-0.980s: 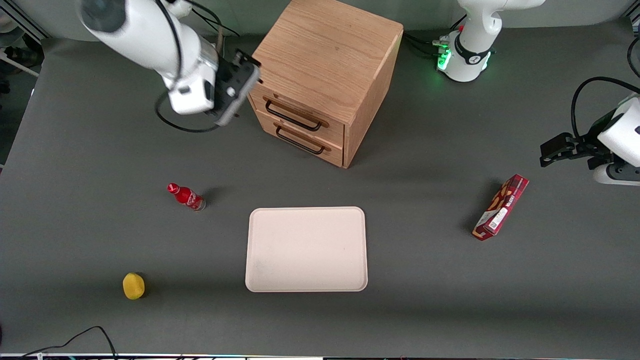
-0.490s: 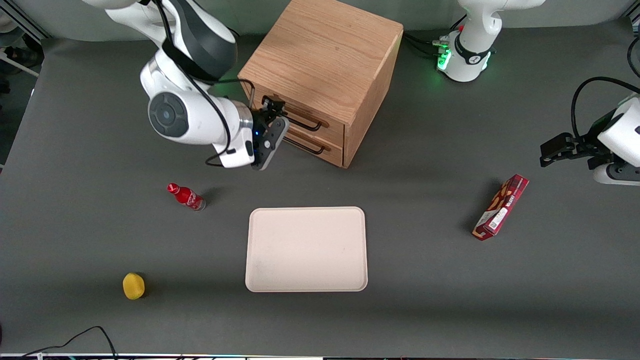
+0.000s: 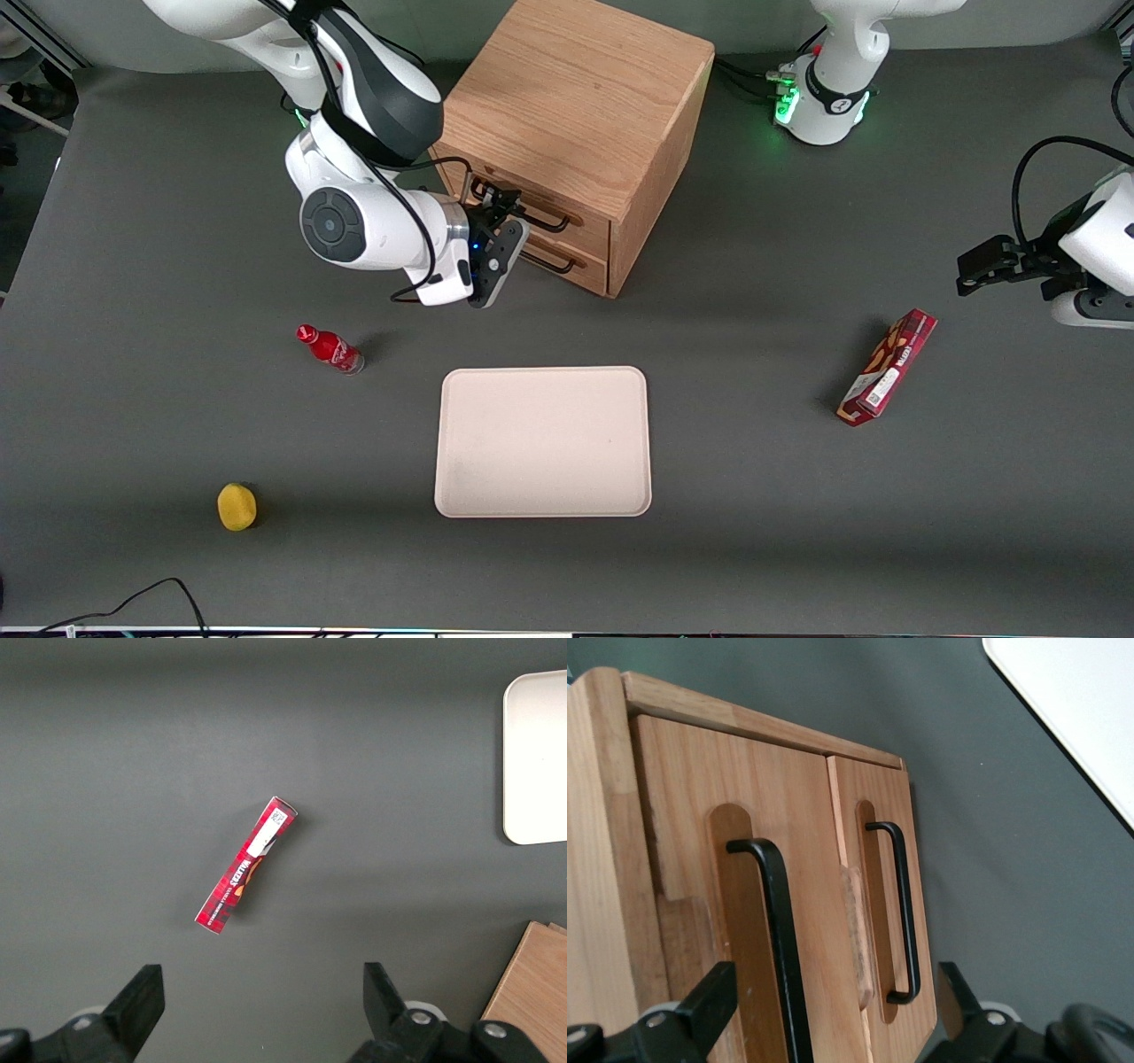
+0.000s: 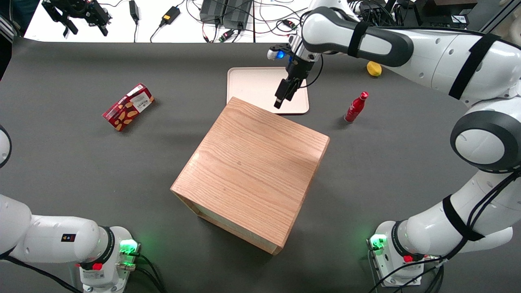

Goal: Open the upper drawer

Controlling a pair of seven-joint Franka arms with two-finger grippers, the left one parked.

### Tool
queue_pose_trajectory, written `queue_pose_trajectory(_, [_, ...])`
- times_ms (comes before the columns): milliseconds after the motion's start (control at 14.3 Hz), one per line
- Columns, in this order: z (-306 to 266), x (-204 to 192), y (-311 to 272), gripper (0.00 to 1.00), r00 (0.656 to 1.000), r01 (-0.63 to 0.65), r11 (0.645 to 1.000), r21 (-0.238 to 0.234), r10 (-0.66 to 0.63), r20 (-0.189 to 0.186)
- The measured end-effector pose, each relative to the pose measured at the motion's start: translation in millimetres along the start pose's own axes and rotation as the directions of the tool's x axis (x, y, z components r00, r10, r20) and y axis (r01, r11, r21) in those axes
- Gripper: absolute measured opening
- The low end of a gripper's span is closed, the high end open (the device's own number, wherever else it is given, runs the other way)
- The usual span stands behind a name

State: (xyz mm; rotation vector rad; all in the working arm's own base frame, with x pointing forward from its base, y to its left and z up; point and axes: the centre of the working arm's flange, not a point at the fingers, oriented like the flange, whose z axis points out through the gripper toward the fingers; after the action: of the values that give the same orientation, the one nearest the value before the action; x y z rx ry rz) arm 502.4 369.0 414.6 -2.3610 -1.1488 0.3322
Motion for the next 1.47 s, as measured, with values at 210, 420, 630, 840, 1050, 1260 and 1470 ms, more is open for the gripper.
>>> queue_pose_trajectory(210, [16,-2,-1,1.0,1.0,-0.001,1.0,0.001,0.001,0.007])
queue_pose_trajectory(420, [26,-4,1,1.0,1.0,-0.007,1.0,0.001,0.007,0.012])
queue_pose_trajectory(630, [34,-5,4,1.0,1.0,0.003,1.0,-0.005,-0.003,0.006])
queue_pose_trajectory(840, [39,-7,7,1.0,1.0,0.021,1.0,-0.007,-0.021,0.004])
queue_pose_trajectory(1050, [37,-8,9,1.0,1.0,0.025,1.0,-0.009,-0.025,-0.001])
queue_pose_trajectory(1260, [29,-8,18,1.0,1.0,0.023,0.999,-0.031,-0.023,-0.017])
queue_pose_trajectory(1470, [10,-11,38,1.0,0.999,0.003,0.998,-0.064,-0.006,-0.041])
